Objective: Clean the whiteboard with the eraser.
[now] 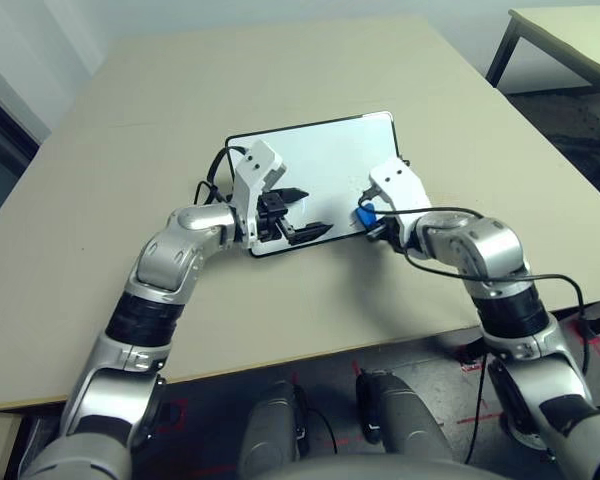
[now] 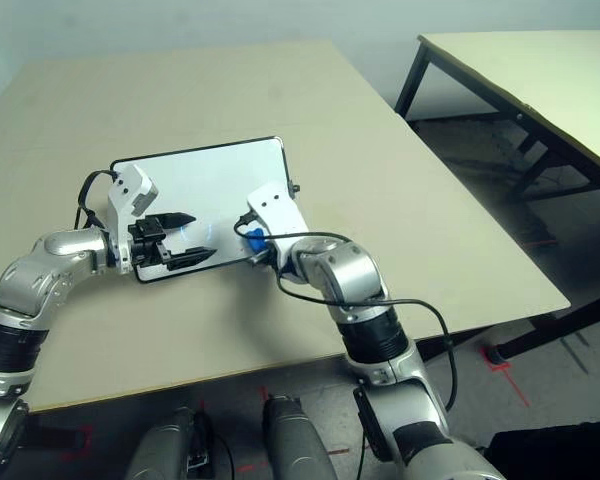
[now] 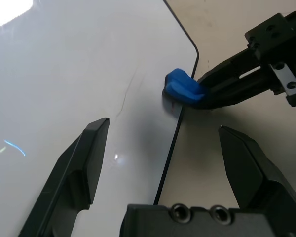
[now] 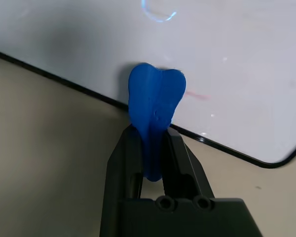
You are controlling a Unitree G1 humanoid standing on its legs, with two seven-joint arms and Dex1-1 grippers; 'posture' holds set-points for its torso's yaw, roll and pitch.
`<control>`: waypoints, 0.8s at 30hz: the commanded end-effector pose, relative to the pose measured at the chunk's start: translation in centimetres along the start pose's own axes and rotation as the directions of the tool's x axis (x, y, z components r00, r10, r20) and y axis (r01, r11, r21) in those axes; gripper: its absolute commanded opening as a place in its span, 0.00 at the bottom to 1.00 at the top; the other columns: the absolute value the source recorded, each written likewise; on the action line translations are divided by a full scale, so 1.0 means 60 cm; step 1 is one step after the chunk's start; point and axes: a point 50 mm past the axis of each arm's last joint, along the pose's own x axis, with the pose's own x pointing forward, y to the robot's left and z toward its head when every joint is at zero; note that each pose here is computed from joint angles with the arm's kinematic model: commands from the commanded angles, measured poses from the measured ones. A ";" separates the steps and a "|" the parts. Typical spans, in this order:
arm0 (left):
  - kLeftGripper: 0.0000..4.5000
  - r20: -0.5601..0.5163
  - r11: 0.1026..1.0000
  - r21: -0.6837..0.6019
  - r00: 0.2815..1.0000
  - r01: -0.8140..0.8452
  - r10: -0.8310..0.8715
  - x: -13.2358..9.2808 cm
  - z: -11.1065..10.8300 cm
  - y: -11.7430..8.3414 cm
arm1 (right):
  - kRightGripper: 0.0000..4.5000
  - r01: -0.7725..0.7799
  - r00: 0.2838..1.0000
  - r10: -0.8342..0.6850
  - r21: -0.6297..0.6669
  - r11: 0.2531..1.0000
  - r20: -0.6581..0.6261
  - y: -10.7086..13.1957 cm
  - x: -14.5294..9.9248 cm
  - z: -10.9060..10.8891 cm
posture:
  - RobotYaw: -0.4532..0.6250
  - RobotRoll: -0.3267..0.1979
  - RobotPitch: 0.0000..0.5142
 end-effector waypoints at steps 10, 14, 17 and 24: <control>1.00 -0.027 1.000 -0.009 1.000 0.015 -0.015 -0.002 -0.009 -0.008 | 0.11 0.113 0.991 -0.112 0.008 0.994 -0.067 -0.063 -0.005 -0.014 | 0.33 0.62 0.26; 1.00 -0.027 1.000 -0.012 1.000 0.017 -0.017 -0.001 -0.010 -0.009 | 0.11 0.161 0.984 -0.159 0.017 0.987 -0.076 -0.087 -0.013 -0.019 | 0.33 0.62 0.26; 1.00 -0.026 1.000 -0.012 0.999 0.018 -0.019 0.001 -0.010 -0.009 | 0.11 0.143 0.987 -0.142 0.020 0.989 -0.072 -0.080 -0.013 -0.017 | 0.32 0.62 0.26; 1.00 -0.023 1.000 -0.011 0.999 0.022 -0.022 0.003 -0.008 -0.008 | 0.11 0.018 0.999 -0.017 0.004 1.000 -0.044 -0.018 -0.002 -0.004 | 0.33 0.62 0.27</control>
